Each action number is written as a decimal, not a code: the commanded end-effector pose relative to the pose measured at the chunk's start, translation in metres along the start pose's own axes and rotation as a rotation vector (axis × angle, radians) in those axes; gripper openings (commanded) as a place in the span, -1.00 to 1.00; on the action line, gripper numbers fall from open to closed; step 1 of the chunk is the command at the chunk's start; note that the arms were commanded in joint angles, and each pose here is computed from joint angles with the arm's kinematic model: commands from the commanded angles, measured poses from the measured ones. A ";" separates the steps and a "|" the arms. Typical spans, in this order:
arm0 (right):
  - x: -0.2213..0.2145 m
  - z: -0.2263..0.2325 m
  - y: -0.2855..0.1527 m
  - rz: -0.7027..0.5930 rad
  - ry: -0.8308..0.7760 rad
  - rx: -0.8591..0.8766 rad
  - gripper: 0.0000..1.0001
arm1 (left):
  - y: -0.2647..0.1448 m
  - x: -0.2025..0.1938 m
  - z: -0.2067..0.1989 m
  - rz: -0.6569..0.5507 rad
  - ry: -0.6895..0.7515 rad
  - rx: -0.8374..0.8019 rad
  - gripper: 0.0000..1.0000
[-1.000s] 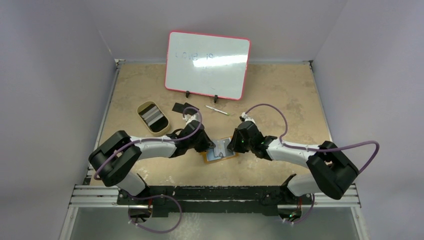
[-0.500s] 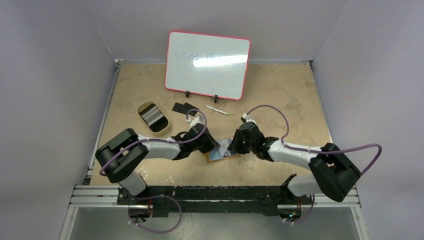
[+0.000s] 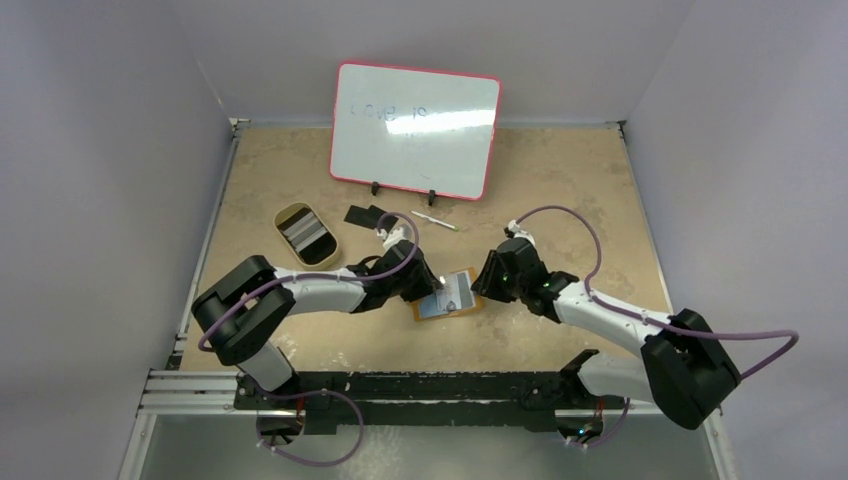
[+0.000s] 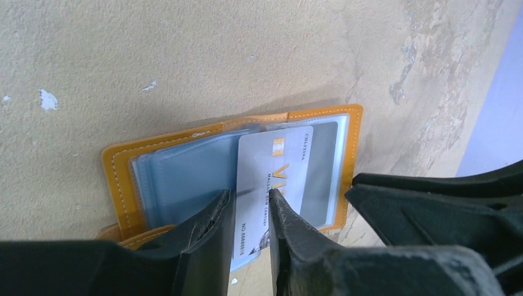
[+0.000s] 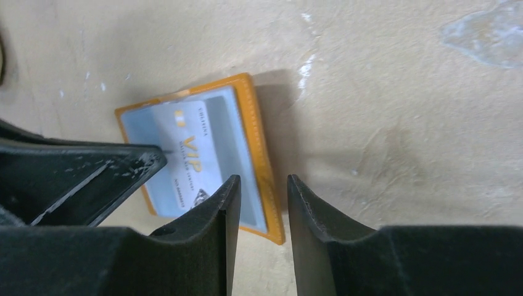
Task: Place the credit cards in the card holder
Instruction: Insert the credit card into the card holder.
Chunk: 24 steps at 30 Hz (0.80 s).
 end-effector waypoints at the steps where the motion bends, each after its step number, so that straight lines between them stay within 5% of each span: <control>1: 0.003 -0.013 0.002 -0.005 -0.015 -0.027 -0.27 | -0.009 0.008 -0.023 -0.026 0.036 -0.049 -0.49; 24: -0.017 -0.016 0.009 0.035 0.035 0.058 -0.50 | 0.012 -0.007 -0.052 0.020 0.058 -0.118 -0.57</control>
Point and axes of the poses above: each gripper's point midway between its finger pads, its own y axis out along the fingers, its own z axis along the line the jaws close on, x = y × z, the point moved 3 cm from there along -y, back along the fingers, and after that the axes turned 5 degrees about y, right-handed, at the moved point
